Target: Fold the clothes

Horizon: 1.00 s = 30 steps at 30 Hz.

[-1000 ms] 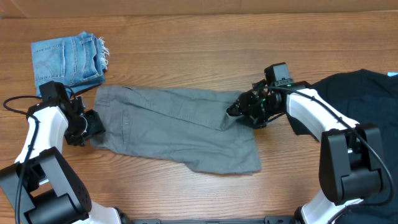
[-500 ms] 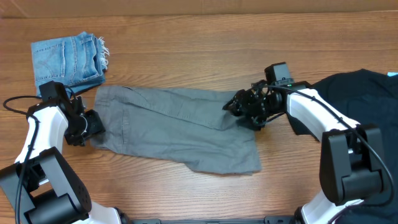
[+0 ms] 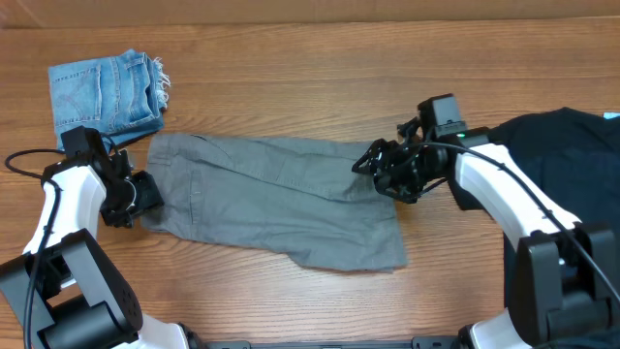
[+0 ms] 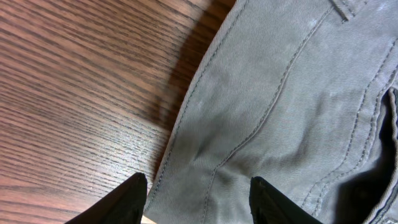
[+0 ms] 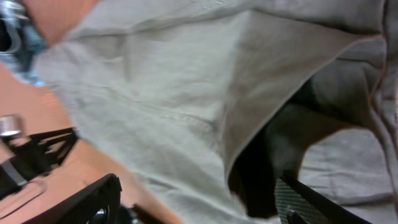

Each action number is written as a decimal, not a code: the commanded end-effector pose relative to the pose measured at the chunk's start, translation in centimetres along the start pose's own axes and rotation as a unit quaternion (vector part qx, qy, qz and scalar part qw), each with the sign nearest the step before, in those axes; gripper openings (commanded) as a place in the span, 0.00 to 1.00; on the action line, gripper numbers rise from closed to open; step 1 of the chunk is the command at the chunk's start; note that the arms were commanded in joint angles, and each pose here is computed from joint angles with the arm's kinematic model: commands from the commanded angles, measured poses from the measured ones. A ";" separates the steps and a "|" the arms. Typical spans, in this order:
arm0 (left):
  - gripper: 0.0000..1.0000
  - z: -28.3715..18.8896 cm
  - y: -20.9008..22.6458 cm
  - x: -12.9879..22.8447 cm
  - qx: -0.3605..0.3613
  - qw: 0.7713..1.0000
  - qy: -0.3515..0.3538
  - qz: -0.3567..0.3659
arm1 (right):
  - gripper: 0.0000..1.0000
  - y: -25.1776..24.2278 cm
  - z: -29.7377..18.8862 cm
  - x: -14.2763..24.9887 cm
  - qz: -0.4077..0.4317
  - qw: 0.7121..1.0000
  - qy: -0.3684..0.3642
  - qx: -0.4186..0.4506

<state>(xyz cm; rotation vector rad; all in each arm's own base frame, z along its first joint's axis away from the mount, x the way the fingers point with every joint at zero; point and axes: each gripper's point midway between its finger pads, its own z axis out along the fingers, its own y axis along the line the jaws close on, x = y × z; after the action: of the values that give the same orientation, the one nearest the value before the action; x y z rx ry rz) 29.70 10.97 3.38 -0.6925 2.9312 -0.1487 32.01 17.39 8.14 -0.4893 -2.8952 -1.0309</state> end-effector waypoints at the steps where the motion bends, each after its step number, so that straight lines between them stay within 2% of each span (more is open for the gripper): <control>1: 0.56 -0.3 -0.5 -0.5 0.006 1.000 -0.006 0.008 | 0.78 -1.9 1.7 -0.2 0.019 0.999 -0.002 0.050; 3: 0.56 -0.3 -0.5 -0.5 0.006 1.000 -0.006 0.008 | 0.62 -1.9 2.3 -0.2 0.025 0.999 0.003 0.046; 5: 0.56 -0.3 -0.5 -0.5 0.006 1.000 -0.006 0.008 | 0.39 -1.6 2.3 -0.5 0.023 0.999 0.000 0.039; 7: 0.56 -0.3 -0.5 -0.5 0.006 1.000 -0.006 0.008 | 0.29 -1.5 2.2 -0.8 0.037 0.999 -0.005 0.035; 9: 0.56 -0.3 -0.5 -0.5 0.006 1.000 -0.007 0.008 | 0.09 -1.5 1.9 -1.3 0.050 0.998 -0.011 0.026; 10: 0.56 -0.3 -0.5 -0.5 0.006 1.000 -0.007 0.008 | 0.04 -1.2 1.7 -1.6 0.059 0.998 -0.011 0.012; 16: 0.56 -0.3 -0.5 -0.5 0.006 1.000 -0.006 0.008 | 0.04 2.5 -1.2 -3.9 0.080 0.986 0.006 -0.143; 26: 0.56 -0.3 -0.5 -0.5 0.006 1.000 -0.006 0.008 | 0.04 -2.4 -3.3 -8.2 0.202 0.972 -0.079 -0.095; 30: 0.56 -0.3 -0.5 -0.5 0.006 1.000 -0.006 0.008 | 0.17 -4.2 -3.5 -9.8 0.220 0.965 -0.132 -0.054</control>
<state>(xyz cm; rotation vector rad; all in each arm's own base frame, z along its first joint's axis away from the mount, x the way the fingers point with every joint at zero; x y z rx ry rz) 29.70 10.97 3.38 -0.6925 2.9312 -0.1487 38.76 11.32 7.89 -1.1477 -2.6741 -1.2358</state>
